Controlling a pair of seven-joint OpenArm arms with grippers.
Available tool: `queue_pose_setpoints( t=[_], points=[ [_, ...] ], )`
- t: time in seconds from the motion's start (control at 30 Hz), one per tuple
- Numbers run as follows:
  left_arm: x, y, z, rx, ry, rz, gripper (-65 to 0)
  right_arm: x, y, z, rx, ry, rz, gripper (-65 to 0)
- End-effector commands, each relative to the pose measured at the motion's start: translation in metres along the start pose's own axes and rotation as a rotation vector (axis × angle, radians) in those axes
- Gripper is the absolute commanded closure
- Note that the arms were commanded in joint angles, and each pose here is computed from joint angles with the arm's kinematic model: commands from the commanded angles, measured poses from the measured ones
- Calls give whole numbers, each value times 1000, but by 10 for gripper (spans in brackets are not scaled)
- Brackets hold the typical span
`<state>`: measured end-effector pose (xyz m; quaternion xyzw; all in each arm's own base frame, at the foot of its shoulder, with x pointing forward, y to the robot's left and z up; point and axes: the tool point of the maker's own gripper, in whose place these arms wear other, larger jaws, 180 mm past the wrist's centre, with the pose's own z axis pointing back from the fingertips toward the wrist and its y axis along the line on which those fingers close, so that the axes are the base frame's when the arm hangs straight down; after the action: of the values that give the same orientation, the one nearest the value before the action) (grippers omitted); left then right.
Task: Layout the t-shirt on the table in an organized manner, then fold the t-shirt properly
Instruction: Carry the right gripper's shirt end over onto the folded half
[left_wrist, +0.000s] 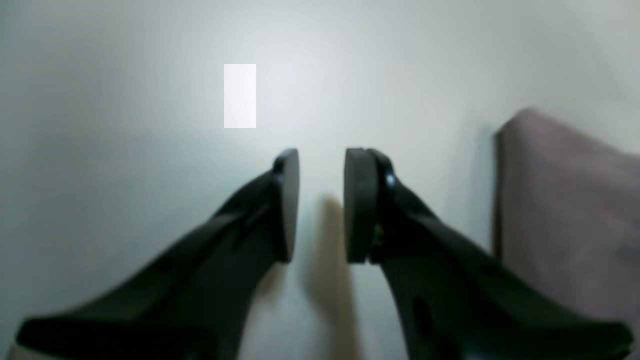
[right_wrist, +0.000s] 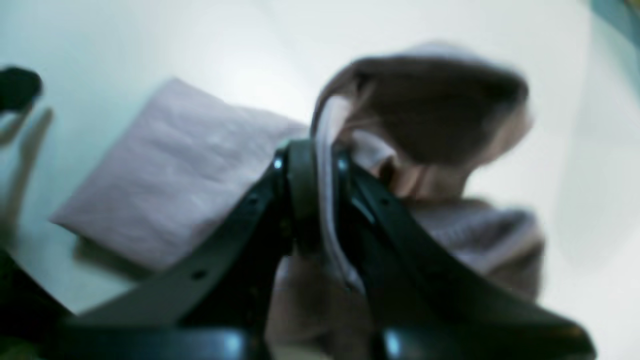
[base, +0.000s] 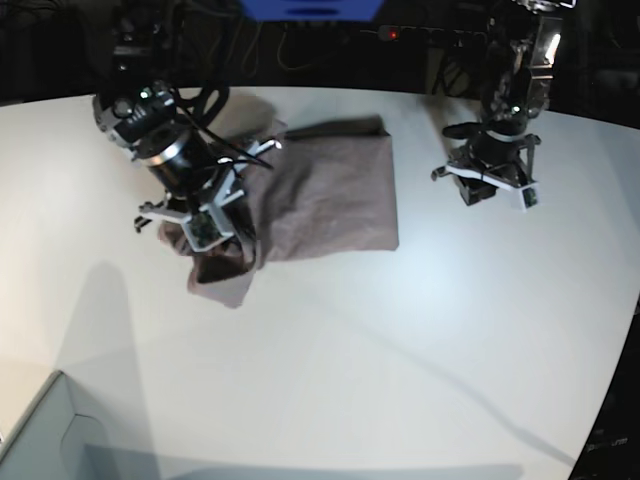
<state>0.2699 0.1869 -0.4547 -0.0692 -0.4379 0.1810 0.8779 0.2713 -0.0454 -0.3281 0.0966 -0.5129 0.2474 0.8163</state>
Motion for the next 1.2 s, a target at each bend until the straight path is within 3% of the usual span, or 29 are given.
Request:
queue_pose_setpoints(
  t=[0.0, 0.2, 0.4, 0.83, 1.17],
  points=[
    [16, -9, -3, -22, -48, 2, -152, 25, 13, -2, 42, -91, 2, 0],
    [8, -18, -3, -33, -33, 23, -152, 41, 69, -31, 229, -120, 49, 0],
    [-3, -31, -2, -78, -3, -30, -152, 39, 95, -54, 331, -101, 86, 0],
    [-2, -3, 9, -18, -14, -2, -152, 19, 95, -62, 344, -45, 95, 0],
    [14, 24, 29, 41, -67, 25, -152, 6, 123, -72, 427, -5, 105, 0]
  ],
)
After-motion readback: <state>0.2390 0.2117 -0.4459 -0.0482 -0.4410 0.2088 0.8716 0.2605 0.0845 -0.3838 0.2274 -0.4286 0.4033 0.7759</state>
